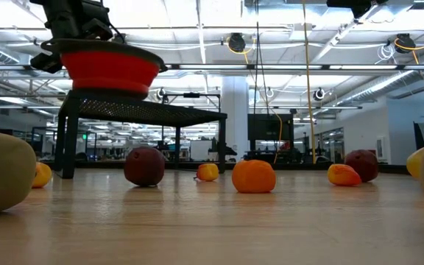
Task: Pick & Place Fruit
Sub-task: Put the red strainer bowl on the shelf
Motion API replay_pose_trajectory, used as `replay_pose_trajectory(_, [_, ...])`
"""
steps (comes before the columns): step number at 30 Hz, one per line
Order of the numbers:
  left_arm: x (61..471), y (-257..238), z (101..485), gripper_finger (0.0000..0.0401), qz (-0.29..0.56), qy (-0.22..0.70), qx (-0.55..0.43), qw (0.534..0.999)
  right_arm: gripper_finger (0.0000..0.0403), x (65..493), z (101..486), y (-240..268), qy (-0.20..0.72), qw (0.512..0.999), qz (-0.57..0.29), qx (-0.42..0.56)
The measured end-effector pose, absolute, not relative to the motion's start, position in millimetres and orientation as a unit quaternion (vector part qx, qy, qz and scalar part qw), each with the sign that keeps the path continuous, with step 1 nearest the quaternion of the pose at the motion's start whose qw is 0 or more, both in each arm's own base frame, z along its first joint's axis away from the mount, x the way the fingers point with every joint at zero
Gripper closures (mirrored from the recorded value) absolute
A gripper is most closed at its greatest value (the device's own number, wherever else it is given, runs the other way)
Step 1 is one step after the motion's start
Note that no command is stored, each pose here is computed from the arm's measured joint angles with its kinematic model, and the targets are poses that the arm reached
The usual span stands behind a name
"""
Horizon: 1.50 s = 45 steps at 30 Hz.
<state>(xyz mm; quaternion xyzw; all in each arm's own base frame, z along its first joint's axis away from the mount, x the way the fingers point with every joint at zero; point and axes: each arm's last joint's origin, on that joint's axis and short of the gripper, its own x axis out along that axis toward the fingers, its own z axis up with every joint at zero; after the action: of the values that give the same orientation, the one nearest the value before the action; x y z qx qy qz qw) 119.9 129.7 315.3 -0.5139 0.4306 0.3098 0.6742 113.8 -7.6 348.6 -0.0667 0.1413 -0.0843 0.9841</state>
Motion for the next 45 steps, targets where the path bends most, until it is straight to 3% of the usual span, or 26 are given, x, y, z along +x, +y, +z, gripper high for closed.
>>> replay_pose_trajectory(14, [118.4, 130.9, 314.7, 0.0399, 0.348, 0.430, -0.509, 0.659, 0.0403, 113.9, 348.6, -7.6, 0.141, 0.984, -0.084, -0.066])
replay_pose_trajectory(24, [118.7, 130.9, 314.7, 0.0366, 0.346, 0.432, -0.504, 0.663, 0.0403, 113.8, 348.6, -7.6, 0.141, 0.984, -0.084, -0.066])
replay_pose_trajectory(45, [120.7, 129.1, 315.0, 0.0187, 0.340, 0.436, -0.497, 0.669, 0.0403, 113.8, 348.6, -7.6, 0.141, 0.984, -0.084, -0.066])
